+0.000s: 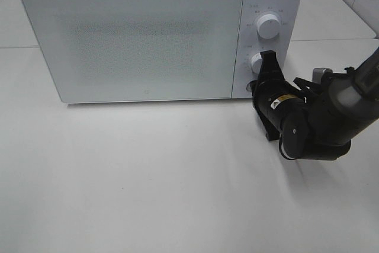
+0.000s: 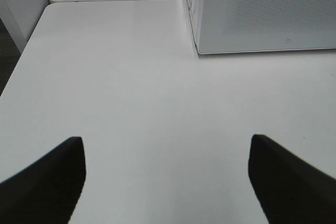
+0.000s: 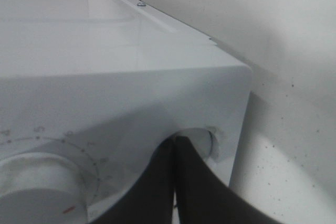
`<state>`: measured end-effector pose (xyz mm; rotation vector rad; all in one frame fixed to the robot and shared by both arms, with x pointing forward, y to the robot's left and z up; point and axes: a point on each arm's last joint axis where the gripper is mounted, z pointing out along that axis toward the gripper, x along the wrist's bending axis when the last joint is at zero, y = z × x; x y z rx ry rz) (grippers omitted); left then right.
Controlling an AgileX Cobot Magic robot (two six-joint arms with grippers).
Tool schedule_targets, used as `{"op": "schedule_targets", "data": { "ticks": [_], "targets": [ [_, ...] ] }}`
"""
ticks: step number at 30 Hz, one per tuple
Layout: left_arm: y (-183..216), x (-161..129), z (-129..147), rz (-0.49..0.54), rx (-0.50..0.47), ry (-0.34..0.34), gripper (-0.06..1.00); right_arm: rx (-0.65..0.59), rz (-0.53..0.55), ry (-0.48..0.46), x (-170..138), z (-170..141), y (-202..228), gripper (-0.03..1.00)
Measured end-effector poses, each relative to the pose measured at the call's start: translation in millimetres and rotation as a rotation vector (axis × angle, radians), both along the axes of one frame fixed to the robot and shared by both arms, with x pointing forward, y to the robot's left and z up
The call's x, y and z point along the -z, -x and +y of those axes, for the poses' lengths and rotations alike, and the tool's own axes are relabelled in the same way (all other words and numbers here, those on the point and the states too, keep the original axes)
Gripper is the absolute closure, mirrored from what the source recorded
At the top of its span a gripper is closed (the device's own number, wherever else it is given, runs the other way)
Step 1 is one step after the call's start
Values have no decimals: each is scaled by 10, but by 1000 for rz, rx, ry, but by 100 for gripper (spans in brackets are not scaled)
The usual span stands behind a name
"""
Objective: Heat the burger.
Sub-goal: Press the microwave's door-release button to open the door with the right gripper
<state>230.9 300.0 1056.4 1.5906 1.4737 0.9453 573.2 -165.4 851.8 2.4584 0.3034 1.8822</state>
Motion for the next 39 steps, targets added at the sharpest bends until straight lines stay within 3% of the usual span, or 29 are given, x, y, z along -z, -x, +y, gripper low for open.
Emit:
{"op": "schedule_targets", "data": {
  "ticks": [13, 30, 39],
  "targets": [
    [0, 0, 0, 0, 0, 0, 17, 13, 61, 45, 14, 25, -114, 97],
    [0, 0, 0, 0, 0, 0, 17, -5, 64, 53, 18, 33, -114, 97],
    [0, 0, 0, 0, 0, 0, 17, -6, 106, 16, 7, 47, -126, 97]
  ]
}}
